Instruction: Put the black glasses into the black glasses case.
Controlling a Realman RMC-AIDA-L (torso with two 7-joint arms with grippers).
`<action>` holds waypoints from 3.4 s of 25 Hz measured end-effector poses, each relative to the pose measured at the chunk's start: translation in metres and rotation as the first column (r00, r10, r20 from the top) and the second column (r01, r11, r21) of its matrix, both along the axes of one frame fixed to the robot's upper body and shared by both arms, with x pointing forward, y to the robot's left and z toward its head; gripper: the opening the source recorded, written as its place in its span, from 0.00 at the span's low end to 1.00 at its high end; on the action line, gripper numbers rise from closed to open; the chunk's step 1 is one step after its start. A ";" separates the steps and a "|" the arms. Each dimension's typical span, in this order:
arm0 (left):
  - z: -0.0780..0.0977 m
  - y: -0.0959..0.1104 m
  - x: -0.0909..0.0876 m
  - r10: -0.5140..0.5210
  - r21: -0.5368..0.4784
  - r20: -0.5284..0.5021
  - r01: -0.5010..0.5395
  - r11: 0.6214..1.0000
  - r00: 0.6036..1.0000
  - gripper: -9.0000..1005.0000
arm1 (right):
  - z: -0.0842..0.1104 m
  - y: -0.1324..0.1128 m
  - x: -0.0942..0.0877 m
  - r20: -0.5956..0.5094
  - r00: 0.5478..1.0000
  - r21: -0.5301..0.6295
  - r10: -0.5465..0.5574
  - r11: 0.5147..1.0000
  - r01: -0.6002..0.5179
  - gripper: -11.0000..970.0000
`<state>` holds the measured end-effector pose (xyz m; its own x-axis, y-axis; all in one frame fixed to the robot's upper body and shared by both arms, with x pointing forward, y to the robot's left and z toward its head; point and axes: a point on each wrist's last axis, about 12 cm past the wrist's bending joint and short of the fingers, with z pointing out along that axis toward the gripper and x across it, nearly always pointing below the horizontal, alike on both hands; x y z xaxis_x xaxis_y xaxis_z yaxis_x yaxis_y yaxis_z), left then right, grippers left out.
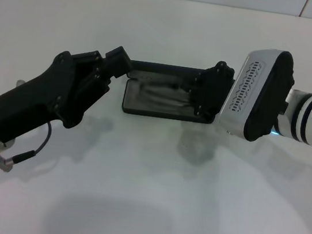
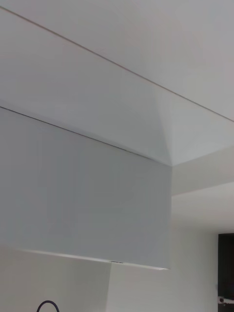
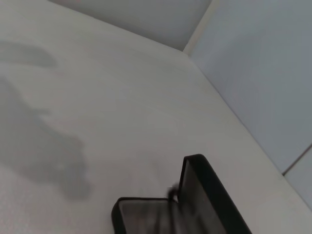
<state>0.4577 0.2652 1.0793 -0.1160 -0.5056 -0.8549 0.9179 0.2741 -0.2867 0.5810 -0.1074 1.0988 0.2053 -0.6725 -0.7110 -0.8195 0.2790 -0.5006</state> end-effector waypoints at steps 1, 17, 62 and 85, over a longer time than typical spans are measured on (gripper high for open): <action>0.000 0.000 0.000 0.000 0.000 0.000 0.000 1.000 1.000 0.06 | 0.000 0.000 0.000 0.000 1.000 -0.001 0.000 1.000 0.000 0.04; 0.002 0.003 0.001 0.007 0.004 0.009 -0.007 1.000 1.000 0.06 | -0.001 -0.003 -0.018 -0.030 0.999 0.067 -0.014 0.998 0.016 0.11; 0.033 -0.071 0.178 0.105 0.823 -0.252 0.156 0.546 0.962 0.28 | 0.006 -0.190 -0.072 -0.341 0.938 0.746 0.067 0.627 0.226 0.18; 0.067 -0.057 0.134 -0.110 0.736 -0.191 0.217 0.641 0.975 0.31 | 0.003 -0.190 -0.071 -0.350 0.933 0.742 0.088 0.634 0.219 0.22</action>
<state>0.5915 0.2082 1.1461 -0.2584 0.3375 -0.9052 0.9427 0.2927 -0.1599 0.5095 -0.2977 1.1014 -0.1595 0.1384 -0.9775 -0.8469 0.4896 0.2075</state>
